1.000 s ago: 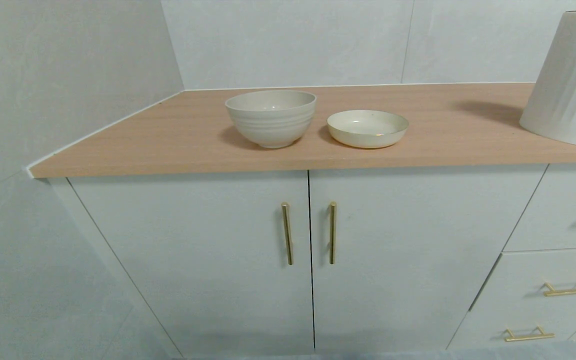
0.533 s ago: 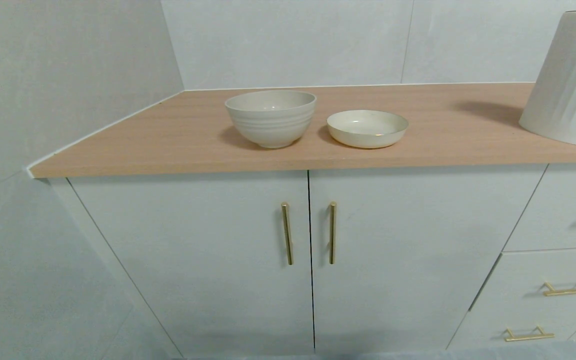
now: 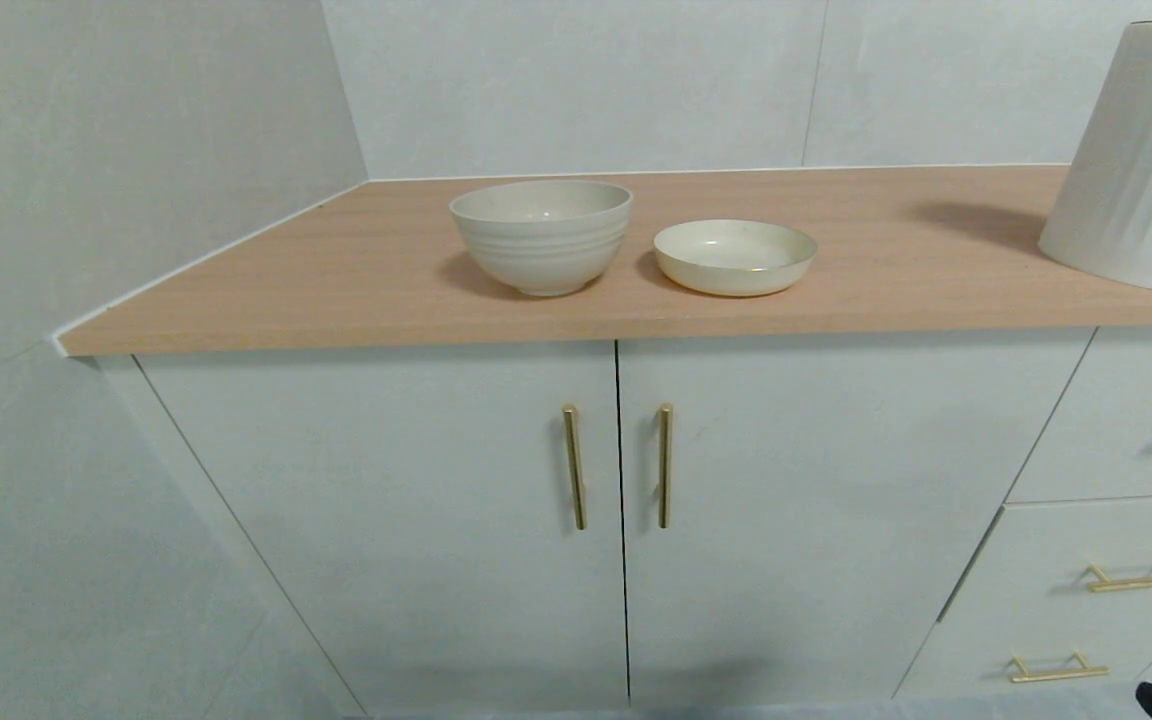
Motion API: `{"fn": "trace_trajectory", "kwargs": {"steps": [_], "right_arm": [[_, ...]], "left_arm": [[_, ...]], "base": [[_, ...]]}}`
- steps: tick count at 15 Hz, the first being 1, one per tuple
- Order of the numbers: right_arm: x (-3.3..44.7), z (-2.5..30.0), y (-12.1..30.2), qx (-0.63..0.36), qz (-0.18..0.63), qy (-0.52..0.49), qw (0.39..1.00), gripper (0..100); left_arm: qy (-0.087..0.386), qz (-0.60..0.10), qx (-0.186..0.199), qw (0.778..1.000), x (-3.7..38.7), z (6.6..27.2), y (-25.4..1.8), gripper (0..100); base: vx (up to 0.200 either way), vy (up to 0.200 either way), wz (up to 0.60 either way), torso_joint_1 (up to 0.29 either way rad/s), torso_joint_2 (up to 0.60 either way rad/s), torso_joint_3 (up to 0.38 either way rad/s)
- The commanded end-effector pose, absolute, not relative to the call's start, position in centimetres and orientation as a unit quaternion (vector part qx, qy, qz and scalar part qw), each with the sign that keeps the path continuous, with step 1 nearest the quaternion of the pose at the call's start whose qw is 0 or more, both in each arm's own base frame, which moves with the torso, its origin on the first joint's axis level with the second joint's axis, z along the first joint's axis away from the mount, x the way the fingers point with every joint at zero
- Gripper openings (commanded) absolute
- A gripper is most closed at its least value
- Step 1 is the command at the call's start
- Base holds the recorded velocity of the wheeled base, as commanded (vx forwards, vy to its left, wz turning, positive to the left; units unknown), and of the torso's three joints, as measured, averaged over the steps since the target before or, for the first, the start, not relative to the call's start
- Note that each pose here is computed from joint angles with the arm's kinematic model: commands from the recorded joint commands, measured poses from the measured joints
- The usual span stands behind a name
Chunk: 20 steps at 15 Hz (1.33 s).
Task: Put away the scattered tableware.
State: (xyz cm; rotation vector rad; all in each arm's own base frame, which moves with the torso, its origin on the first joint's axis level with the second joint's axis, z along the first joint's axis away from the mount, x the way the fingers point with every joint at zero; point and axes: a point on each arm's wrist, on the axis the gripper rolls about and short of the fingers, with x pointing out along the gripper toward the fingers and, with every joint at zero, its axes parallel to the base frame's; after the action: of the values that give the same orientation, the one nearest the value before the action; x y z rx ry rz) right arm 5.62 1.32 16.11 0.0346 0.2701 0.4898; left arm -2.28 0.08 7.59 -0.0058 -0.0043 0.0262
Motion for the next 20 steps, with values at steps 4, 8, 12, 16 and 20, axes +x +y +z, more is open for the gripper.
{"fn": "trace_trajectory", "kwargs": {"steps": [4,8,12,16,20], "right_arm": [[11.1,17.1,3.2,0.020,0.297,0.219,0.929,100],[15.5,18.9,6.2,0.012,0.352,0.226,0.908,100],[19.6,19.9,9.8,-0.002,0.386,0.237,0.892,100],[21.5,19.6,14.3,0.019,0.426,0.268,0.864,100],[23.9,18.8,16.4,0.037,0.432,0.258,0.863,100]], "left_arm": [[-0.002,0.013,-0.003,1.000,-2.3,7.6,0.1,100],[-0.002,0.013,-0.003,1.000,-2.3,7.6,0.1,100],[-0.002,0.013,-0.003,1.000,-2.3,7.6,0.1,100],[-0.002,0.013,-0.003,1.000,-2.3,7.6,0.1,100],[-0.002,0.013,-0.002,1.000,-2.3,7.6,0.1,100]], "base": [[0.000,0.000,0.00,0.000,0.00,0.000],[0.000,0.000,0.00,0.000,0.00,0.000],[0.000,0.000,0.00,0.000,0.00,0.000],[0.000,0.000,0.00,0.000,0.00,0.000],[0.000,0.000,0.00,0.000,0.00,0.000]]}}
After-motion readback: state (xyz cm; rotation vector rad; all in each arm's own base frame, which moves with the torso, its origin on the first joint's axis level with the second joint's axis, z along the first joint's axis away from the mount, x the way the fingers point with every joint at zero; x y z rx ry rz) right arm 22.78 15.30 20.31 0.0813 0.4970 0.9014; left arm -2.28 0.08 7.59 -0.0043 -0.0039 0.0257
